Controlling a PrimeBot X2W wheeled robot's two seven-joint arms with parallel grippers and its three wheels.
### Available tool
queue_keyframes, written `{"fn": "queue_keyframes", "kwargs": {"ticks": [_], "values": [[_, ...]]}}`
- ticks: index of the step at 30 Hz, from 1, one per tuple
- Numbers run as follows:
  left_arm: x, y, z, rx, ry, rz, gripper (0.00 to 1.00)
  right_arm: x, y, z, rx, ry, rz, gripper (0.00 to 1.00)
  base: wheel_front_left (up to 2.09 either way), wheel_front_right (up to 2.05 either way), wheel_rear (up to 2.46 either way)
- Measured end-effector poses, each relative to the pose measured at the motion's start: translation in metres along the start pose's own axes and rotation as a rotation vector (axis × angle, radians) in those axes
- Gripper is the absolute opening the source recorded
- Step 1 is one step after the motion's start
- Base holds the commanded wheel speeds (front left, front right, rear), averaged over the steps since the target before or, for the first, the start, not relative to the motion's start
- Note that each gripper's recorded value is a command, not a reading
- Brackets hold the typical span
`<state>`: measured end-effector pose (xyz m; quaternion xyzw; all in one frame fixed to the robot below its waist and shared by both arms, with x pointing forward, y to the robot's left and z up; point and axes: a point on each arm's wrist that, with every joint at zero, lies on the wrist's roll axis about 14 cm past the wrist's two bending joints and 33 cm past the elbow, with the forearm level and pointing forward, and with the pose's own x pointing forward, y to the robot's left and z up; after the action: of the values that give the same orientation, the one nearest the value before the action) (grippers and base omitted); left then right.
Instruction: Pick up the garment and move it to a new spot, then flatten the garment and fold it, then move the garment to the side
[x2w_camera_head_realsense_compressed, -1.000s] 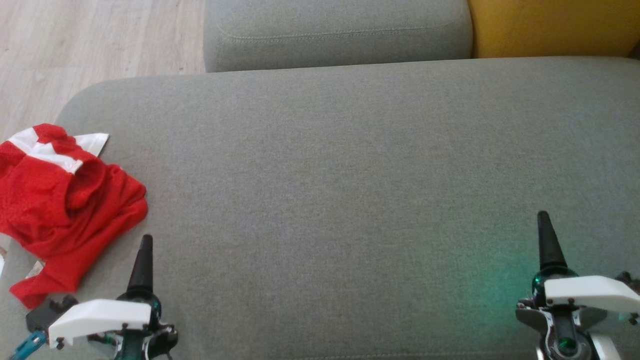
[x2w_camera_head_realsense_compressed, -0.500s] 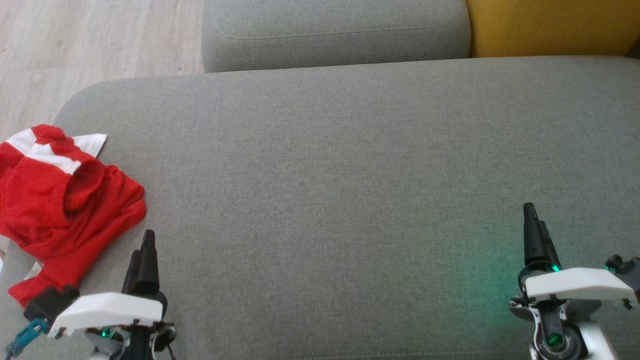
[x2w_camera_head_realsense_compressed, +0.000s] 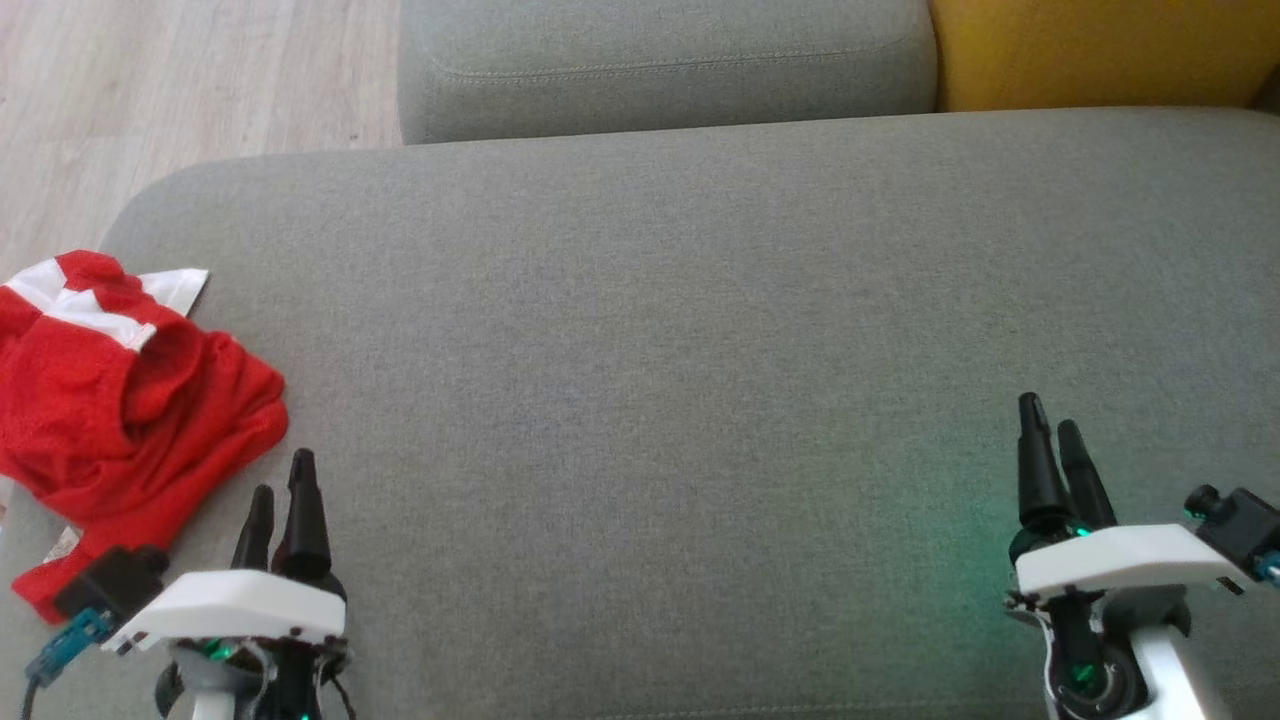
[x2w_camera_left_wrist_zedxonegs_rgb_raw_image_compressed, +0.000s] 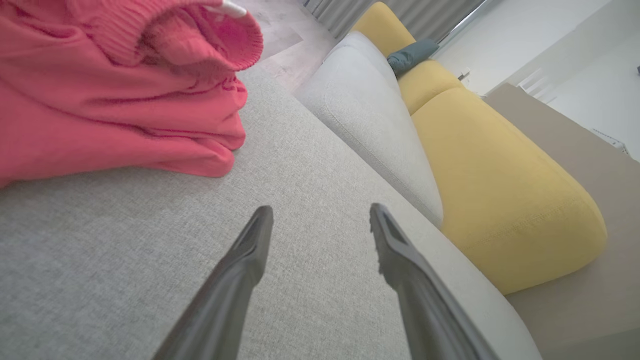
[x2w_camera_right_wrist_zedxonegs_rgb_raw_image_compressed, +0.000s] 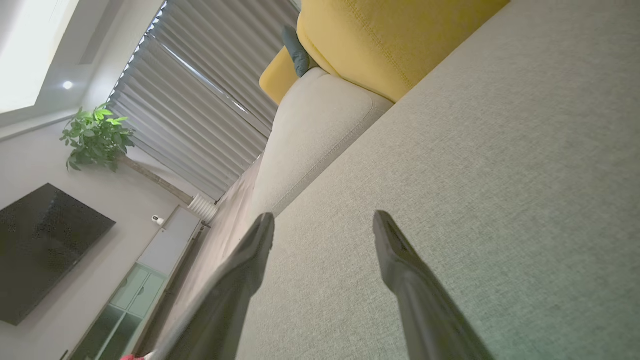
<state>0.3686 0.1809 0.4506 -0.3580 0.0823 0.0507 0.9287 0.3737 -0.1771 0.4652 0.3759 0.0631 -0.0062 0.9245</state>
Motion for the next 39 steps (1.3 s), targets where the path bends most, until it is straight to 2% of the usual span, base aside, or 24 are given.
{"fn": "queue_keyframes", "kwargs": {"ticks": [25,39], "values": [[0.002,-0.017,-0.005,0.320,-0.019,-0.077,1.00,0.005,0.020,-0.002,-0.304,-0.014,0.080,1.00,0.00,0.00,0.00],[0.005,-0.025,-0.004,0.501,-0.046,-0.115,1.00,0.004,0.018,0.006,-0.466,-0.052,0.084,1.00,0.00,0.00,0.00]]}}
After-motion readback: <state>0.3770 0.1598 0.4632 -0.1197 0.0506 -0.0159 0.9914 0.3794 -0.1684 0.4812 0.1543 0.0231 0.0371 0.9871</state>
